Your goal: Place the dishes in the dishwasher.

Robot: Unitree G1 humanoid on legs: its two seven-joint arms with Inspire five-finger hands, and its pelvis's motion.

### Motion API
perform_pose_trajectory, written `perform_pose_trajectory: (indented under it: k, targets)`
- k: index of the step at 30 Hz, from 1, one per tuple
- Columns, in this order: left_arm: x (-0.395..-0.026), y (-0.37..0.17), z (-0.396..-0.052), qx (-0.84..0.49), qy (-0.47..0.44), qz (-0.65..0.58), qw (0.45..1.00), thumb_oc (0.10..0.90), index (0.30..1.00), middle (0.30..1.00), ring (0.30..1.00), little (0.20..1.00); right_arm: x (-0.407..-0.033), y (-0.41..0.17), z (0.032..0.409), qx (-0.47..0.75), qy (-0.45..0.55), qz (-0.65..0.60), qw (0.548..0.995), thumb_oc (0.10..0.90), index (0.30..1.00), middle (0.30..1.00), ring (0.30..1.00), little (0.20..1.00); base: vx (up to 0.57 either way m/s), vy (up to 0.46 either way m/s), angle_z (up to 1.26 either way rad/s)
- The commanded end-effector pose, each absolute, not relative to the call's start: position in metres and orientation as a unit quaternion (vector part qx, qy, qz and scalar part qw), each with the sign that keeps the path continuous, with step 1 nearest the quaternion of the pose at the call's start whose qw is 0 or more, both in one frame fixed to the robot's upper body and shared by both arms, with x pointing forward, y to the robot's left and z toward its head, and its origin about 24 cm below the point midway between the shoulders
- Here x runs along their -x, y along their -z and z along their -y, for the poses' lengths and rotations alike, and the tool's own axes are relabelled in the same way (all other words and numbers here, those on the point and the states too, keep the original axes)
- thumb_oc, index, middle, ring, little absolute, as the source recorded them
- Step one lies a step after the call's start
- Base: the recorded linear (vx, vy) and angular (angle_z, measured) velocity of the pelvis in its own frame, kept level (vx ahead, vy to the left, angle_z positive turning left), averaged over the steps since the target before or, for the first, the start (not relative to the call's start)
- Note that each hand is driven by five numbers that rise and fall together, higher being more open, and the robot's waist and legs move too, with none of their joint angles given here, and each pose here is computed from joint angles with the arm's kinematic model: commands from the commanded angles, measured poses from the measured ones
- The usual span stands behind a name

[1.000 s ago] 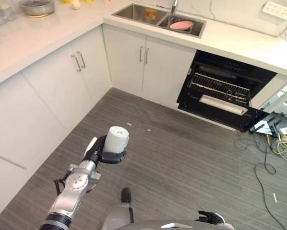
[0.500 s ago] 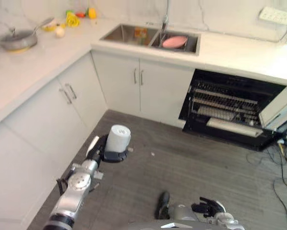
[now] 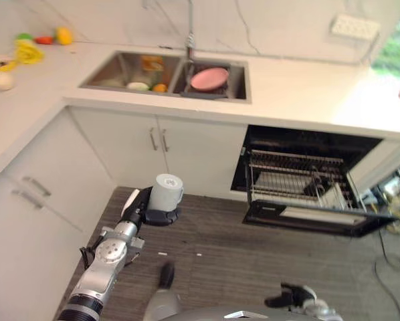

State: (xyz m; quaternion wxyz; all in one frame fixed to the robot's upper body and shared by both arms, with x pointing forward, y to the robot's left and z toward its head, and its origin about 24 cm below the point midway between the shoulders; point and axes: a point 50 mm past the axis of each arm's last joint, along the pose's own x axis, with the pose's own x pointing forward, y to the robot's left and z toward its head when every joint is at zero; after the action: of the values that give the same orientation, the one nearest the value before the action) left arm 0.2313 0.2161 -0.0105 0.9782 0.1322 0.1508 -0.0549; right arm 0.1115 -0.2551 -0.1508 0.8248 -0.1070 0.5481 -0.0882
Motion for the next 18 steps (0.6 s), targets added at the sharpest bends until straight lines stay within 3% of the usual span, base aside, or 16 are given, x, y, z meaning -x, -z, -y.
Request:
perform_pose_trajectory:
  k: [1, 5, 11, 18]
  targets:
    - [-0.265, -0.063, -0.205, -0.135, 0.087, 0.035, 0.986, 0.4, 0.3, 0.3, 0.3, 0.3, -0.113, 0.148, 0.257, 0.101, 0.092, -0.53, 0.837, 0.8, 0.9, 0.9, 0.9, 0.9, 0.27, 0.403, -0.56]
    - [-0.274, -0.069, -0.187, -0.124, 0.138, 0.046, 0.981, 0.4, 0.3, 0.3, 0.3, 0.3, -0.096, 0.153, 0.258, 0.059, 0.117, -0.552, 0.823, 0.8, 0.9, 0.9, 0.9, 0.9, 0.29, 0.433, -0.62]
    - [-0.273, -0.07, -0.189, -0.108, 0.136, 0.046, 0.984, 0.4, 0.3, 0.3, 0.3, 0.3, -0.127, 0.148, 0.242, 0.031, 0.105, -0.51, 0.853, 0.8, 0.9, 0.9, 0.9, 0.9, 0.18, 0.356, -0.98]
    - [-0.267, -0.066, -0.197, -0.097, 0.116, 0.043, 0.988, 0.4, 0.3, 0.3, 0.3, 0.3, -0.152, 0.134, 0.243, 0.044, 0.096, -0.452, 0.886, 0.8, 0.9, 0.9, 0.9, 0.9, 0.2, -0.011, -0.59]
